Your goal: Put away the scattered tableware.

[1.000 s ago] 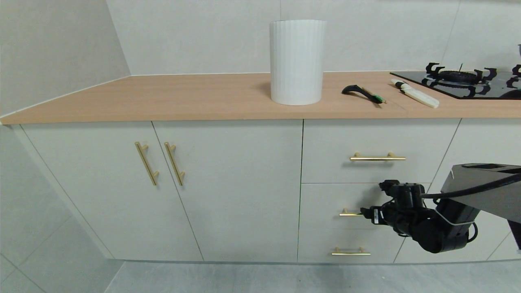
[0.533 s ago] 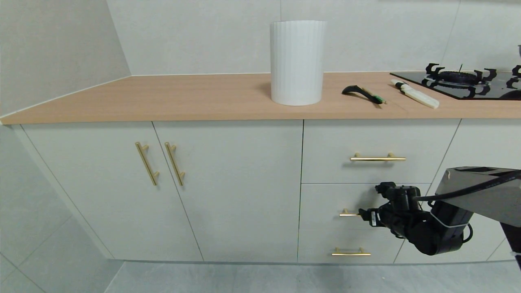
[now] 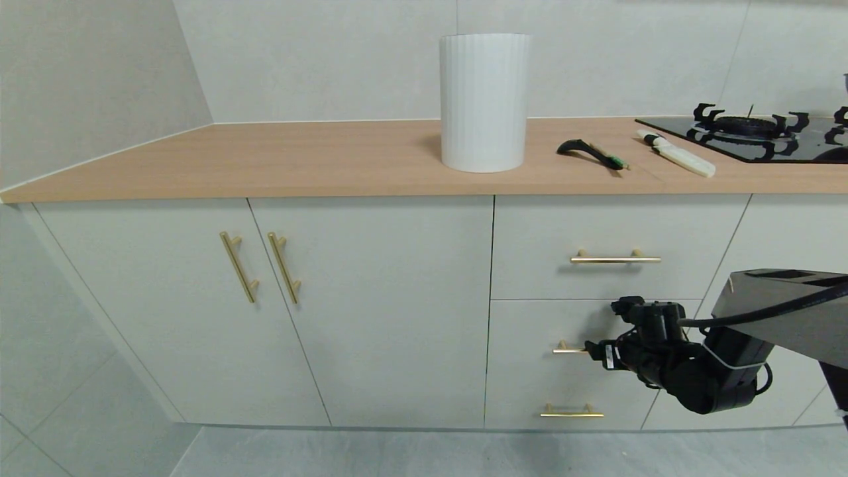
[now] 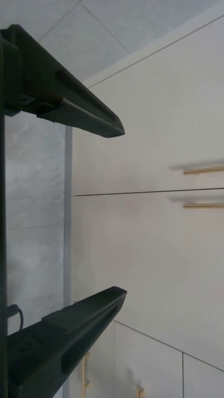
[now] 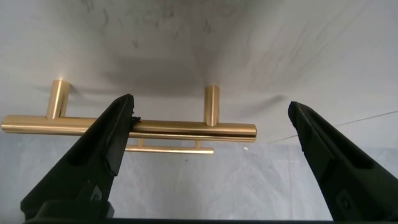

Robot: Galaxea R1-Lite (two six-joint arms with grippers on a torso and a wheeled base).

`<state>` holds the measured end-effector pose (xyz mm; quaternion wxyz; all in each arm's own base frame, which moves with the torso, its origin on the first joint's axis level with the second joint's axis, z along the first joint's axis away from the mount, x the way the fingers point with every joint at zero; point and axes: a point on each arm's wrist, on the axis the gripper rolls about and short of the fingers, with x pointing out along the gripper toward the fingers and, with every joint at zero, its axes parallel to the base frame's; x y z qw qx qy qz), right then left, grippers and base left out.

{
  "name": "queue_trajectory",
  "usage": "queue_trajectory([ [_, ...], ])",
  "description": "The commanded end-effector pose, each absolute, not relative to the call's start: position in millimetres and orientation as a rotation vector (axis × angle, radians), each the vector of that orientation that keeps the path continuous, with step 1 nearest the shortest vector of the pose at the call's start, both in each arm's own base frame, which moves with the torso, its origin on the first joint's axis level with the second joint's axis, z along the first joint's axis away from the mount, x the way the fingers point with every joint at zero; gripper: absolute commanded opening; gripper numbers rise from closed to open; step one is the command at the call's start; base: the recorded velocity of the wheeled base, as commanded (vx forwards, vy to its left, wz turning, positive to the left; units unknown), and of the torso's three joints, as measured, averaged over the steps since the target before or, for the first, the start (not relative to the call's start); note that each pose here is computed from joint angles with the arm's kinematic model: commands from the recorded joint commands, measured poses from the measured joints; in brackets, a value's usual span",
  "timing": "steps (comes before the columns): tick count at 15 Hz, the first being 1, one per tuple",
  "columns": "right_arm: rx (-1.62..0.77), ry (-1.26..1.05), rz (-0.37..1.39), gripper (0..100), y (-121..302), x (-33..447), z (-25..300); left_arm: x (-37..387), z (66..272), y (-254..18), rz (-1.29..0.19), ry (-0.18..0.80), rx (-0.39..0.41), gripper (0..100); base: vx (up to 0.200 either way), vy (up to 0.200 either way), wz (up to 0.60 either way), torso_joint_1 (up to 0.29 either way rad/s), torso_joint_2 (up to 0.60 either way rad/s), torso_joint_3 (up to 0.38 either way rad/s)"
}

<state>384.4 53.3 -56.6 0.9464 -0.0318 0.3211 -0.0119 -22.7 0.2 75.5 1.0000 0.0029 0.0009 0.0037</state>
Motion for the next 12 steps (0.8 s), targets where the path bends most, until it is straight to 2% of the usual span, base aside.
queue_trajectory([
  [1,-0.068,0.657,-0.023,100,53.4,384.2,-57.5,-22.6,75.5,0.2,0.008,0.003,0.006,100,0.000,0.000,0.00,0.000,0.00,0.000],
  [12,-0.075,0.688,-0.023,100,52.9,381.1,-59.0,-22.7,75.5,0.2,0.008,0.002,0.006,100,0.000,0.000,0.00,0.000,0.00,0.000],
])
